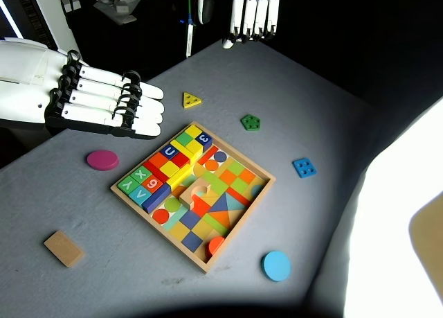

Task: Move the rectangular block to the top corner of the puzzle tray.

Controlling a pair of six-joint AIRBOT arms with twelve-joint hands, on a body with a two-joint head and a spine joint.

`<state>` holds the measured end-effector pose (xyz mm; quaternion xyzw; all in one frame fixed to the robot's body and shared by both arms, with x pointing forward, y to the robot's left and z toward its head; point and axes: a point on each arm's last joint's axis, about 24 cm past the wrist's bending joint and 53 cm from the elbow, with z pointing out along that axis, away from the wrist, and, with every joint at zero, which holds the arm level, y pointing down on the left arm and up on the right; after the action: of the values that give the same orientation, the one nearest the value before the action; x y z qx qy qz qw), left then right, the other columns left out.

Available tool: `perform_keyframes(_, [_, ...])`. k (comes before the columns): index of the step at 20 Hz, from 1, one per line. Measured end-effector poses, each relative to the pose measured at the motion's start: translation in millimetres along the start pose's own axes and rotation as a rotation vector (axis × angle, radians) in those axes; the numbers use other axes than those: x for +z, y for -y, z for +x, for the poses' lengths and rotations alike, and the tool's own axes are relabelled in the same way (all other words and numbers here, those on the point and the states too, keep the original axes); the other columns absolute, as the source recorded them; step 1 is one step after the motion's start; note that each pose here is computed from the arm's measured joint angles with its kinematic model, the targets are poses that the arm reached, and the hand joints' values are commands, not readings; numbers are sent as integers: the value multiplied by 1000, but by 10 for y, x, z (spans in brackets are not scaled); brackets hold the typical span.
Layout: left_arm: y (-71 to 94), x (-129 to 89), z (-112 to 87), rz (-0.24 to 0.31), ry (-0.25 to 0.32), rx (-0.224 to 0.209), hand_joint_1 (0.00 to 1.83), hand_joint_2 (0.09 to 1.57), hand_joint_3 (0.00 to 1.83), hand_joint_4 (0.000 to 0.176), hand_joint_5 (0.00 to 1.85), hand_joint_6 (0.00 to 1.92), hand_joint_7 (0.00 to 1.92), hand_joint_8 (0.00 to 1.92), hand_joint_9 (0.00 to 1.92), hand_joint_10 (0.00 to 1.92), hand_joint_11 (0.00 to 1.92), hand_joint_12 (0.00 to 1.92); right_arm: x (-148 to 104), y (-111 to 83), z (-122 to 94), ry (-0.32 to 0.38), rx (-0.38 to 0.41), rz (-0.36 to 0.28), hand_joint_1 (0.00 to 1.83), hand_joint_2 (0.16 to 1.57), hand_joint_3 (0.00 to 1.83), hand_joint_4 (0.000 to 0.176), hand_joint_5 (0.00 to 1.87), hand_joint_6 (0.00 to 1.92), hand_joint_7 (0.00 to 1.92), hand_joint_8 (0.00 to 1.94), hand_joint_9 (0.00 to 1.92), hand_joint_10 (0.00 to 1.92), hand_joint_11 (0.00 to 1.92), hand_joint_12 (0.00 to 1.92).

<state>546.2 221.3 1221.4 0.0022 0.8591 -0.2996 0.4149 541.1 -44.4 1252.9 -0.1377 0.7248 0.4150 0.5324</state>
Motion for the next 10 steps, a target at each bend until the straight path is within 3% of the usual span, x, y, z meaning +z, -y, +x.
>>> perform_keyframes(2, [8,0,-23,3,10,1,0,1245,4,25,125,9,135,3,167,13,0,536,-1,1,-1,0,0,0,0,1058,77,2,15,6,0,0,0,0,0,0])
perform_keyframes(7, [22,-3,-18,6,7,1,21,1245,0,26,126,6,134,4,147,0,0,438,-1,10,9,-1,-11,2,0,1059,68,0,9,4,0,0,0,0,0,0])
perform_keyframes(8, [24,-3,-25,8,10,1,3,1243,0,33,109,2,118,1,144,0,0,403,8,43,14,-5,-10,9,0,1059,67,0,10,4,0,0,0,0,0,0])
perform_keyframes(10, [23,-3,-20,7,9,1,16,1247,1,27,119,5,117,1,142,0,0,393,46,137,-18,0,0,25,0,1059,63,3,29,12,0,0,0,0,0,0])
